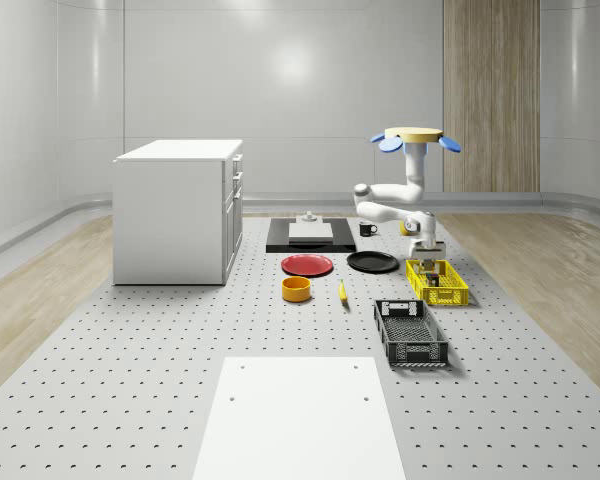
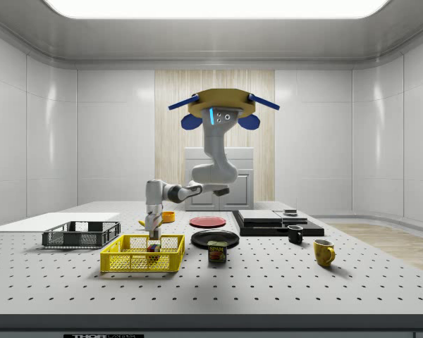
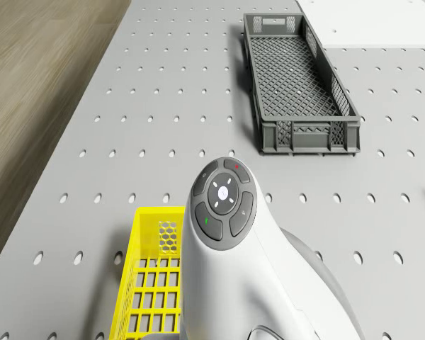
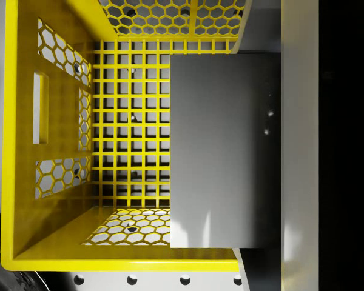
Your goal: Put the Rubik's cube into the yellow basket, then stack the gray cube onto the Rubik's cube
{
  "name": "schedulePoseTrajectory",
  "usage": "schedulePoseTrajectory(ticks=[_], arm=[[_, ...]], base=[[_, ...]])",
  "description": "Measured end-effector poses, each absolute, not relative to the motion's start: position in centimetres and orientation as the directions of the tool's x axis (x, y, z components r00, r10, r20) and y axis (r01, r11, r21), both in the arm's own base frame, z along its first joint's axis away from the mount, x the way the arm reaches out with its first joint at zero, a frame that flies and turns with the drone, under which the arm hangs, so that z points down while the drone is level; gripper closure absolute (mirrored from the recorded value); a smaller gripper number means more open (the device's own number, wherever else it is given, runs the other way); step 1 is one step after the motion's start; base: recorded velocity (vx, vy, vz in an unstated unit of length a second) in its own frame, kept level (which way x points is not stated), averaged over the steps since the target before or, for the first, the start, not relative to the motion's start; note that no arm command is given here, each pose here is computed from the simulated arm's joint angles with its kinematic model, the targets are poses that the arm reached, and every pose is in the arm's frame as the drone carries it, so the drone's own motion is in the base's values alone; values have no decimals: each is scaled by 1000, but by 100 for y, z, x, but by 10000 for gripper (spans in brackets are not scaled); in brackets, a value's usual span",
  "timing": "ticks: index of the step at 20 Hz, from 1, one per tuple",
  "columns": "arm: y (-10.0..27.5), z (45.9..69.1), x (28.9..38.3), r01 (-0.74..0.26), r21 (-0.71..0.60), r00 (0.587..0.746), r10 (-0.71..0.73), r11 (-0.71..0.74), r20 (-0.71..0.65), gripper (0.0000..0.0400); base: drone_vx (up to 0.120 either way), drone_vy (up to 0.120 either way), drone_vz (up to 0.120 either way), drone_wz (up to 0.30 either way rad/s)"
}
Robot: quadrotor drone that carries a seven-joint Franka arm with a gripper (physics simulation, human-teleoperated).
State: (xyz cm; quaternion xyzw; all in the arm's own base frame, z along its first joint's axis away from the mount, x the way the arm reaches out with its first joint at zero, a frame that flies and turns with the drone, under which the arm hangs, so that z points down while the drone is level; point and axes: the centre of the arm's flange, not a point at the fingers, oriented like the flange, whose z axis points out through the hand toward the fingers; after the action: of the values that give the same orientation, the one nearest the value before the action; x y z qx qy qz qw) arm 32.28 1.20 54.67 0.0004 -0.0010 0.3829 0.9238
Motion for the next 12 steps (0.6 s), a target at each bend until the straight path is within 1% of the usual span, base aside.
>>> schedulePoseTrajectory(ticks=[2, 3, 5, 6, 9, 12], arm=[[120, 5467, 3228, -707, 0, 707, 707, 707, 2, 150], [120, 5467, 3228, -707, 0, 707, 707, 707, 2, 150], [120, 5467, 3228, -707, 0, 707, 707, 707, 2, 150], [120, 5467, 3228, -707, 0, 707, 707, 707, 2, 150], [120, 5469, 3228, -707, 0, 707, 707, 707, 2, 150], [120, 5525, 3228, -707, 0, 707, 707, 707, 2, 150]], base=[[0, 20, 0, 0], [0, 120, 0, 0], [0, 20, 0, 0], [0, 120, 0, 0], [0, 0, 0, 0], [0, 0, 0, 0]])
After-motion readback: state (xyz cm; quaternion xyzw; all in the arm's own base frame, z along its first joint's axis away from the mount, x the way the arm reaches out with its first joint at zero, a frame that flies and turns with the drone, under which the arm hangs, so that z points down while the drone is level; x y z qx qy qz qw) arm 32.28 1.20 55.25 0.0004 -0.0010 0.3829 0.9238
